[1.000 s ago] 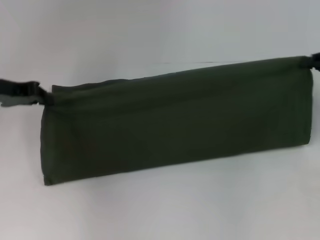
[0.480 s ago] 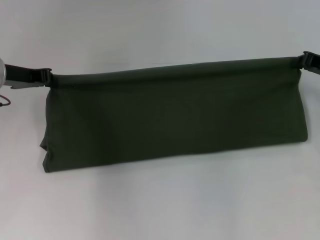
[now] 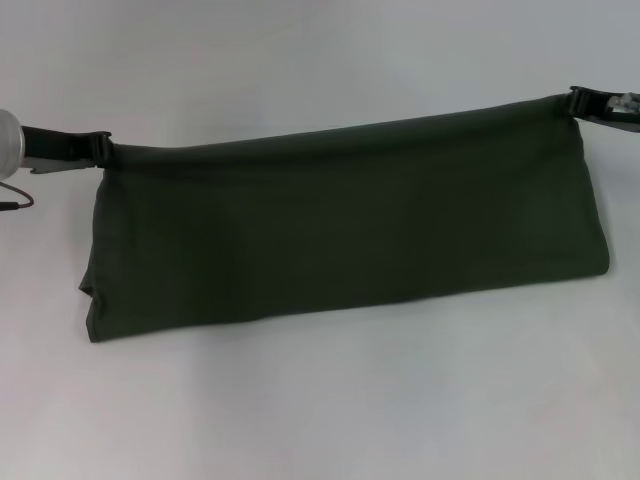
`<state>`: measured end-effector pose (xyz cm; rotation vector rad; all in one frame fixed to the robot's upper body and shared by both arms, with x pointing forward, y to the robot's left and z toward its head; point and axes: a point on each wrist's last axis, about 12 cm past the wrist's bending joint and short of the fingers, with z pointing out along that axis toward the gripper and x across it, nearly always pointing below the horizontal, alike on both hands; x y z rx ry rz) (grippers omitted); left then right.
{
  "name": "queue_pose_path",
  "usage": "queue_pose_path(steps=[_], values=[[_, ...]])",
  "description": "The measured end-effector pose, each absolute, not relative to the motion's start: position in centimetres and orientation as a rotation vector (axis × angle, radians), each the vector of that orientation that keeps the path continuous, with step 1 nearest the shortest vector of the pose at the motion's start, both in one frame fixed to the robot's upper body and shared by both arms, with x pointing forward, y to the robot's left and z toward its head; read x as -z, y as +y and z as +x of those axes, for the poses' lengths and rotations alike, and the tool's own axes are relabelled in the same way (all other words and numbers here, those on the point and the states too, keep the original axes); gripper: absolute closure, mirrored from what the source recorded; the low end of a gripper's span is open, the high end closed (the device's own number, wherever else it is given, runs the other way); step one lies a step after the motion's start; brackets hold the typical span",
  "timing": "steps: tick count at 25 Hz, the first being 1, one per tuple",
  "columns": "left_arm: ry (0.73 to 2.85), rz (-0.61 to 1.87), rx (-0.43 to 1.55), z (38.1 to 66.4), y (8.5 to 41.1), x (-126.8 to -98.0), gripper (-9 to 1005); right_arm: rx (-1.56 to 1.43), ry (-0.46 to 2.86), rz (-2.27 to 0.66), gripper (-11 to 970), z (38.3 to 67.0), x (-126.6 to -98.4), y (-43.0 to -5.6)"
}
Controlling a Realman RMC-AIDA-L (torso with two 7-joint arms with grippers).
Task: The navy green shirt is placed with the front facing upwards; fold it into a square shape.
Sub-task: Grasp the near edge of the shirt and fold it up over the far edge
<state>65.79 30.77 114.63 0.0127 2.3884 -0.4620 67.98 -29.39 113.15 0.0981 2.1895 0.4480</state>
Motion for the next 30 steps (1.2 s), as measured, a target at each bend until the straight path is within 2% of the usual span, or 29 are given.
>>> queue_pose_path(steps=[30], values=[[2.333,-0.104,0.478,66.1,30.7,-114.6,954,-0.397,2.186,0.033,915,69.4,-113.4,-27.1]])
